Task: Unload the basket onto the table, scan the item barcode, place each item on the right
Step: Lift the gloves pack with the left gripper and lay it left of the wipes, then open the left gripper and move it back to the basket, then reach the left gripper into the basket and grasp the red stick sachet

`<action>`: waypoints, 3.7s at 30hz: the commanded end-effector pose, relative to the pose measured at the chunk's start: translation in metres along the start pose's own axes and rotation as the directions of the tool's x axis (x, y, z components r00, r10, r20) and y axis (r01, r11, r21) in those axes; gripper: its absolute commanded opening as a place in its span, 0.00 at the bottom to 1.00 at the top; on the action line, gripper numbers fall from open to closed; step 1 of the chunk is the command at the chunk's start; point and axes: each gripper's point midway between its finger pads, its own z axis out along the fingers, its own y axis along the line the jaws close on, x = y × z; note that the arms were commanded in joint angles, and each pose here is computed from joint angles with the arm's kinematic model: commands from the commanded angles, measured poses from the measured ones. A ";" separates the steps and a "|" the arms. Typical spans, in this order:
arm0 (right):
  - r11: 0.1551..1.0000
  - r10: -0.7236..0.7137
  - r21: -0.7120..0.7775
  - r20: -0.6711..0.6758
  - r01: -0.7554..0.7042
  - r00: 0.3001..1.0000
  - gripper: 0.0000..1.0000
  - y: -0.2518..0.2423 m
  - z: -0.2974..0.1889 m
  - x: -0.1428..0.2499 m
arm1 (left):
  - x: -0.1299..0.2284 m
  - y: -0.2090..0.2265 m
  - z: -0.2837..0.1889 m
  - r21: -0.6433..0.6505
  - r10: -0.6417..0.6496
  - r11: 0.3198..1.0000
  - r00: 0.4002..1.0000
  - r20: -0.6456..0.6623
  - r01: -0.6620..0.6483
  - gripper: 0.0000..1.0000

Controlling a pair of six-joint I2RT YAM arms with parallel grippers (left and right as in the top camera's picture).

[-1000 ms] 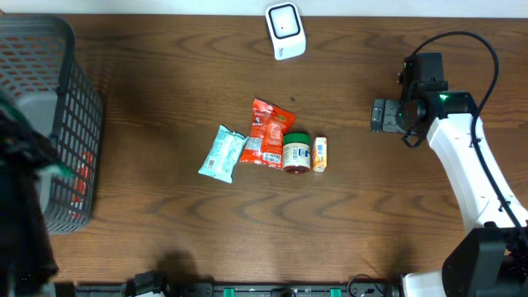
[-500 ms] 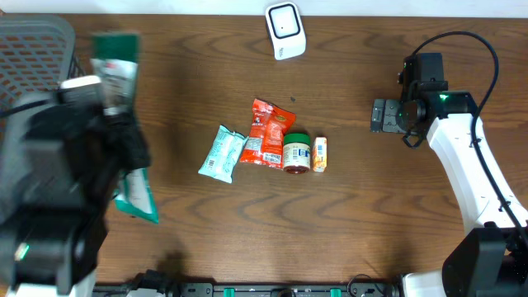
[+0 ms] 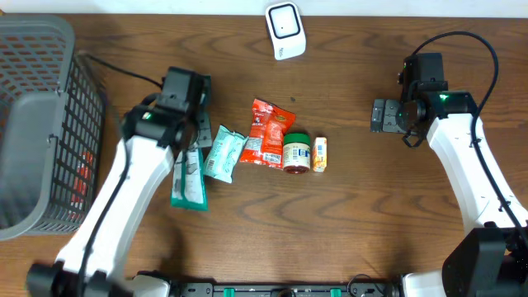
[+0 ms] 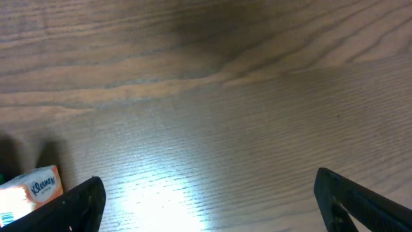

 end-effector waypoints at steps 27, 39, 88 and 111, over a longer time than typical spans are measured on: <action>1.000 -0.004 0.013 0.021 0.004 1.000 0.99 -0.004 -0.006 -0.005 | -0.111 0.017 -0.119 0.042 0.057 0.996 0.954 0.293 -0.072 0.83; 1.000 -0.004 0.013 0.021 0.004 1.000 0.99 -0.004 -0.006 -0.005 | -0.109 0.263 -0.176 -0.225 -0.383 0.839 0.831 0.403 0.496 0.97; 1.000 -0.004 0.013 0.021 0.004 1.000 0.99 -0.004 -0.006 -0.005 | 0.079 0.303 0.065 -0.431 -0.978 0.180 0.209 0.022 0.884 1.00; 1.000 -0.004 0.013 0.021 0.004 1.000 0.99 -0.004 -0.006 -0.005 | 0.088 0.287 0.092 -0.343 -0.950 -0.309 -0.271 0.153 0.887 1.00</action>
